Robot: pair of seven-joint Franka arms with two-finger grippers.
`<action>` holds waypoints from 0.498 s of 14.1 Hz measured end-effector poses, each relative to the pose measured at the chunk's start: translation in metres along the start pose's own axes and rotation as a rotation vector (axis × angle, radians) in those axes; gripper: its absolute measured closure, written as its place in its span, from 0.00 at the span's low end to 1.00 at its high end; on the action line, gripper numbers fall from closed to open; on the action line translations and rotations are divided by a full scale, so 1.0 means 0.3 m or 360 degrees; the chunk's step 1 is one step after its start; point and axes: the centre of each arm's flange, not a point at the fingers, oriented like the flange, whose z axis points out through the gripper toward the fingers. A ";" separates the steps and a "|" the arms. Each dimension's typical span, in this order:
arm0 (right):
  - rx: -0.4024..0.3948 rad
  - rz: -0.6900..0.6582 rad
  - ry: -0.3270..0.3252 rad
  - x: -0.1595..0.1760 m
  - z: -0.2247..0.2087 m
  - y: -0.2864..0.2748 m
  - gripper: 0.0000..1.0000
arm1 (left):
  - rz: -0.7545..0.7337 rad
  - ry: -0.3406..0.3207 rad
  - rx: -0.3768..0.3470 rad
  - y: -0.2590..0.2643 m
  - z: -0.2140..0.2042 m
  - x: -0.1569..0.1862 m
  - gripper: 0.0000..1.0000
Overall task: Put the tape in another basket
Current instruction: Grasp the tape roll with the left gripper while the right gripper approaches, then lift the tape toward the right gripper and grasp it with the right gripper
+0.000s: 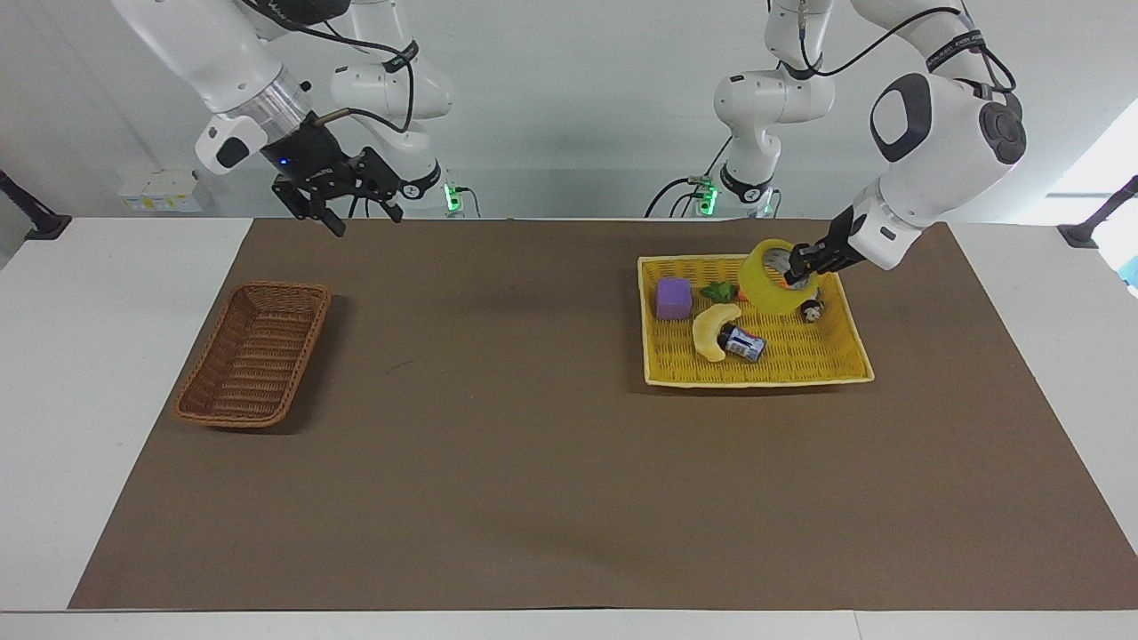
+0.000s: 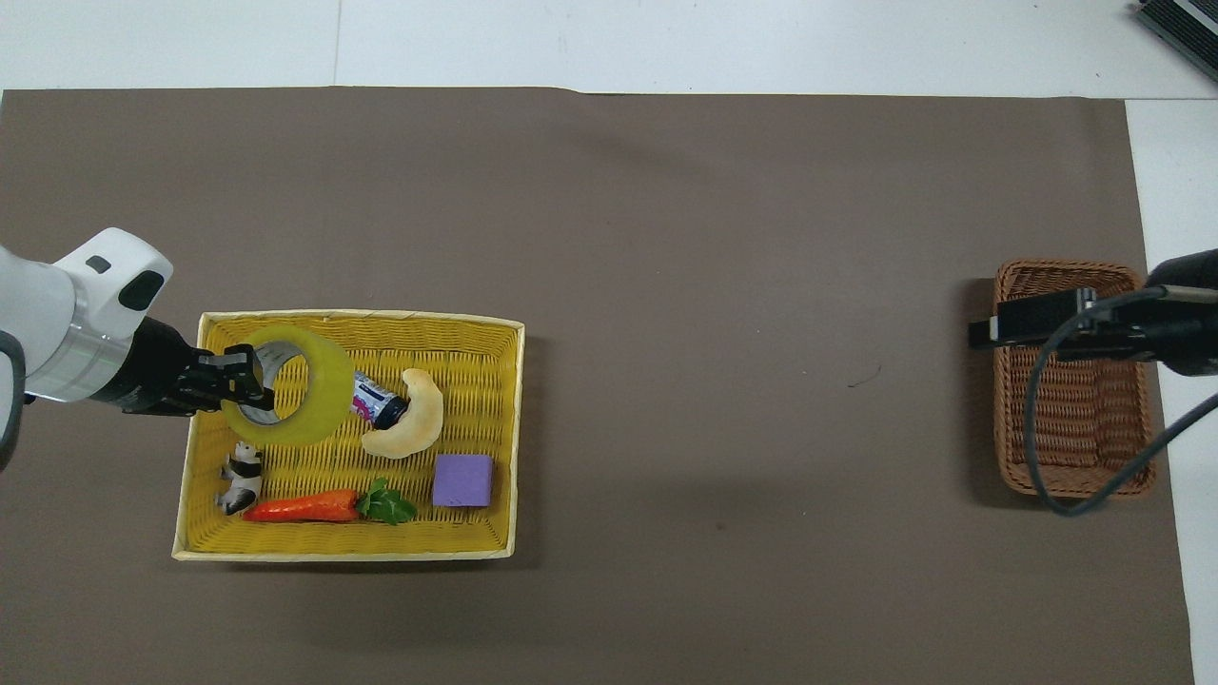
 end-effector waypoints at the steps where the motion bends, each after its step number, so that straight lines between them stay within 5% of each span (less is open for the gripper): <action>1: 0.0055 -0.0006 -0.0007 0.006 0.034 -0.027 0.00 | 0.0012 -0.0016 -0.0027 0.042 0.013 -0.011 0.77; 7: 0.0355 0.0020 -0.0076 0.008 0.296 -0.183 0.00 | -0.0091 0.0010 -0.0014 0.451 0.088 -0.151 0.77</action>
